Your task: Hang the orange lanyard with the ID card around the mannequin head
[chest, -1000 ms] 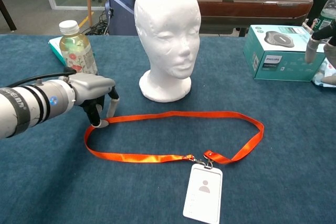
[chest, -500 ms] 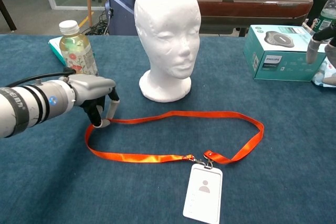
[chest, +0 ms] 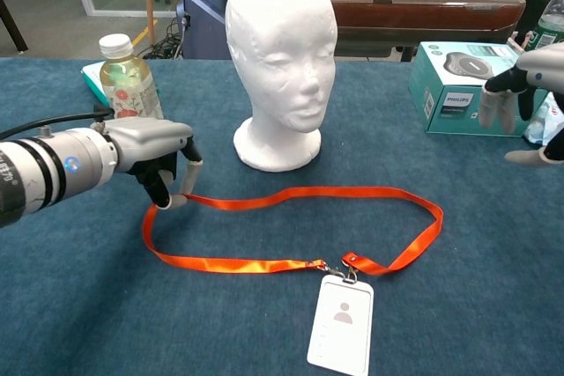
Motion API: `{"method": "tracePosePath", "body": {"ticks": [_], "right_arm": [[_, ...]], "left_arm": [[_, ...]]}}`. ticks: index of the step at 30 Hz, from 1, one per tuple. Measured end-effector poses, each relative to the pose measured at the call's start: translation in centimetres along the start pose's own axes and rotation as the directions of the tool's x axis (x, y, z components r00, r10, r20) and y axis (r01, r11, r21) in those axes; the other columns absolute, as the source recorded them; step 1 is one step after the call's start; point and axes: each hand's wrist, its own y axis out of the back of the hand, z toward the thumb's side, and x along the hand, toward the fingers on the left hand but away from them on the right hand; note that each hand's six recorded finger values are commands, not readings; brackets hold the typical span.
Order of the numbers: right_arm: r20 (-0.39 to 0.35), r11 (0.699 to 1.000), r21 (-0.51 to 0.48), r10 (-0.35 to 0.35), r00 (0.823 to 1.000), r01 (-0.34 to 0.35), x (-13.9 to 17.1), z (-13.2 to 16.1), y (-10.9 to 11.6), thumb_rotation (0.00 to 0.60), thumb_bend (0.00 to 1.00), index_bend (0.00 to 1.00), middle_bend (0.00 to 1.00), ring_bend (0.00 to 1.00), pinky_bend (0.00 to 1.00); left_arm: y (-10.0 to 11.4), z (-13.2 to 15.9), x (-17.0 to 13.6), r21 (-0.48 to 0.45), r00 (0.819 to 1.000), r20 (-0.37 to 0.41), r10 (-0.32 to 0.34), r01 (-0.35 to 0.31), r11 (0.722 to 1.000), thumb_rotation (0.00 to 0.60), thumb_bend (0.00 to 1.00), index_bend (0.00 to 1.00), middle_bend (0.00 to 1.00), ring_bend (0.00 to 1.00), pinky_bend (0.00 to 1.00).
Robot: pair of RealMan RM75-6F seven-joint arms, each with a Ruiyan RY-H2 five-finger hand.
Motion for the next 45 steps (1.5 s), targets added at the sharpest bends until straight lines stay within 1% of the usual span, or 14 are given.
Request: {"method": "tracePosePath", "body": {"ticks": [3,4,5,7,9,10,11,12,15,18,26,29,38,45], "right_arm": [[0.007,1.0,0.011,-0.003,1.0,0.003,-0.5,0.6,-0.5,0.6,0.26,0.4,0.42,0.32,0.48],[0.009,1.0,0.019,-0.006,1.0,0.006,-0.8,0.8,-0.6,0.6,0.26,0.4,0.44,0.34,0.48],[0.01,1.0,0.026,-0.01,1.0,0.01,-1.0,0.9,-0.6,0.6,0.26,0.4,0.5,0.38,0.5],[0.013,0.999,0.042,-0.025,1.0,0.025,-1.6,1.2,-0.5,0.6,0.25,0.4,0.63,0.53,0.6],[0.014,0.998,0.052,-0.035,0.999,0.034,-2.2,1.5,-0.3,0.6,0.23,0.4,0.76,0.68,0.76],[0.012,0.998,0.054,-0.04,0.999,0.039,-2.7,1.7,-0.2,0.6,0.22,0.4,0.8,0.72,0.81],[0.009,0.998,0.056,-0.041,0.999,0.04,-2.9,1.8,-0.2,0.6,0.22,0.4,0.87,0.79,0.88],[0.007,0.998,0.058,-0.038,0.999,0.038,-3.2,1.9,-0.3,0.6,0.21,0.4,0.9,0.83,0.92],[0.002,0.997,0.074,-0.028,1.0,0.028,-3.9,2.5,-0.4,0.6,0.21,0.4,0.97,0.89,0.99],[-0.002,0.997,0.08,-0.012,1.0,0.012,-4.5,3.2,-0.7,0.6,0.21,0.42,0.99,0.92,1.0],[-0.026,0.995,0.093,0.04,0.999,-0.037,-5.8,5.4,-2.1,0.6,0.21,0.46,1.0,0.93,1.0],[-0.03,0.994,0.099,0.056,0.998,-0.052,-6.3,6.1,-2.7,0.6,0.23,0.46,1.0,0.93,1.0],[-0.039,0.991,0.108,0.089,0.995,-0.084,-7.7,8.2,-4.4,0.6,0.26,0.47,1.0,0.93,1.0],[-0.044,0.989,0.114,0.1,0.994,-0.095,-8.8,9.6,-5.1,0.6,0.28,0.47,1.0,0.93,1.0]], "left_arm": [[0.1,0.0,-0.1,-0.007,1.0,0.002,0.0,0.0,1.0,0.6,0.33,0.6,0.99,1.0,1.0],[0.1,0.0,-0.2,-0.008,1.0,0.002,0.001,-0.001,1.0,0.6,0.33,0.6,0.99,1.0,1.0],[0.1,0.0,-0.2,-0.007,1.0,0.003,0.002,-0.002,1.0,0.6,0.33,0.6,0.99,1.0,1.0],[0.2,-0.1,-0.3,-0.007,1.0,0.002,0.004,-0.004,1.0,0.6,0.33,0.6,0.99,1.0,1.0],[0.3,-0.1,-0.3,-0.007,1.0,0.001,0.005,-0.005,1.0,0.6,0.33,0.6,0.99,1.0,1.0],[0.3,-0.1,-0.4,-0.007,1.0,0.001,0.007,-0.007,1.0,0.6,0.33,0.6,0.99,1.0,1.0],[0.4,-0.1,-0.4,-0.007,1.0,0.001,0.007,-0.007,1.0,0.6,0.33,0.6,0.99,1.0,1.0],[0.4,-0.1,-0.4,-0.007,1.0,0.002,0.006,-0.006,1.0,0.6,0.33,0.6,0.99,1.0,1.0],[0.4,0.0,-0.5,-0.006,1.0,0.006,0.008,-0.008,1.0,0.6,0.33,0.6,0.99,1.0,1.0],[0.5,0.1,-0.6,-0.003,1.0,0.01,0.009,-0.009,1.0,0.6,0.33,0.6,0.99,1.0,1.0],[0.4,0.3,-0.6,-0.002,1.0,0.014,0.007,-0.007,1.0,0.6,0.33,0.6,0.99,1.0,1.0],[0.4,0.3,-0.6,-0.003,1.0,0.014,0.008,-0.008,1.0,0.6,0.33,0.6,0.99,1.0,1.0],[0.4,0.3,-0.6,-0.005,1.0,0.012,0.01,-0.01,1.0,0.6,0.33,0.6,0.99,1.0,1.0],[0.5,0.1,-0.6,-0.004,1.0,0.008,0.014,-0.014,1.0,0.6,0.33,0.6,0.99,1.0,1.0]]}}
